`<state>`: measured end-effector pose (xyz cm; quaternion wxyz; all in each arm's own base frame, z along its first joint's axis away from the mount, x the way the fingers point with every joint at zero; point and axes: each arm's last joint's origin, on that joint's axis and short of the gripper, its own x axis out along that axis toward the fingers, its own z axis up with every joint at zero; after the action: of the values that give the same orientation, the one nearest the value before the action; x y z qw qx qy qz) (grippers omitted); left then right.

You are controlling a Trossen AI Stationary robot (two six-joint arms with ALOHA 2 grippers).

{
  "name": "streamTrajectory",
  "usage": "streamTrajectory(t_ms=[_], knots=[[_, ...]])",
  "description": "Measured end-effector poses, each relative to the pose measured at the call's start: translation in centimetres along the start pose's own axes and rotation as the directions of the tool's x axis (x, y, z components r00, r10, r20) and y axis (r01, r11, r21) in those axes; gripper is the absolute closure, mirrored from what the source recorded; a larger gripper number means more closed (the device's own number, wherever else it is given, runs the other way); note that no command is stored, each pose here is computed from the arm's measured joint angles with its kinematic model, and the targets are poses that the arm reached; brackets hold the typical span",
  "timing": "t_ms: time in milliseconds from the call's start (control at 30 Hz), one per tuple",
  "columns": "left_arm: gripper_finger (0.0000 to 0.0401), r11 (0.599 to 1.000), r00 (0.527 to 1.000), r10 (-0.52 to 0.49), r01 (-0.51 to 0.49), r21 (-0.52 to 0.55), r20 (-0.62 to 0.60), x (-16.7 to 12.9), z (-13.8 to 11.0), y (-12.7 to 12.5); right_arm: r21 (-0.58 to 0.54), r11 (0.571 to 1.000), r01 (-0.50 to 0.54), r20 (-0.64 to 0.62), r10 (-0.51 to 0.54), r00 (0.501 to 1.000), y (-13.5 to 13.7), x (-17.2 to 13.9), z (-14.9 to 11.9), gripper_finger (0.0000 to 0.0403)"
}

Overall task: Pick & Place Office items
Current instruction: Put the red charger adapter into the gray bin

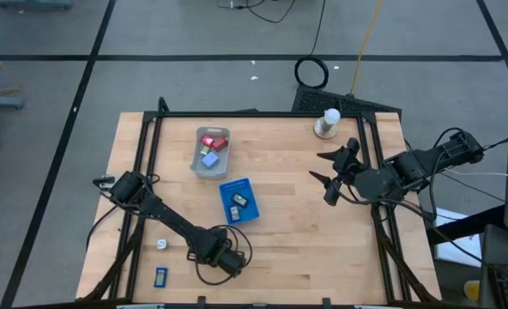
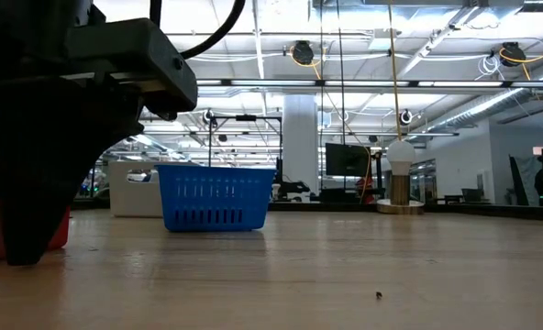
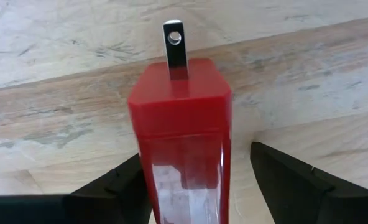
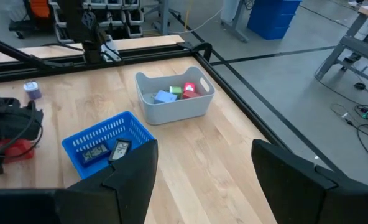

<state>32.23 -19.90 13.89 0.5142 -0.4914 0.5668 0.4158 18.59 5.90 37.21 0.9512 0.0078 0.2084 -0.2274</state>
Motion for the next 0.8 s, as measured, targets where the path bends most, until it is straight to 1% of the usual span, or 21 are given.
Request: streamTrajectory(t_ms=[100,167,233,400,567,800], knots=[[0.0153,1.0,1.0,0.027,-0.027,-0.004,0.009,0.0,0.09,0.26,0.001,1.0,-0.015,-0.005,0.015,1.0,0.05,-0.01,-0.01,0.0152],[0.017,0.999,0.999,0.038,-0.038,-0.001,0.012,0.01,0.12,0.35,0.001,1.0,-0.021,-0.007,0.021,1.0,0.07,-0.01,-0.02,0.0152],[0.0196,0.999,0.999,0.044,-0.044,0.003,0.016,0.03,0.16,0.42,0.001,1.0,-0.022,-0.007,0.022,1.0,0.07,-0.03,-0.02,0.0152],[0.0284,0.999,0.998,0.047,-0.048,0.007,0.033,0.02,0.24,0.5,0.02,0.999,-0.028,-0.007,0.028,1.0,0.16,-0.09,-0.05,0.0152],[0.0285,0.999,0.998,0.044,-0.045,0.01,0.047,0.05,0.27,0.51,0.025,0.998,-0.05,-0.016,0.05,0.999,0.22,-0.09,-0.07,0.0152],[0.0285,0.999,0.998,0.036,-0.037,0.01,0.047,0.0,0.26,0.47,0.025,0.998,-0.051,-0.017,0.051,0.999,0.23,-0.09,-0.08,0.0152]])
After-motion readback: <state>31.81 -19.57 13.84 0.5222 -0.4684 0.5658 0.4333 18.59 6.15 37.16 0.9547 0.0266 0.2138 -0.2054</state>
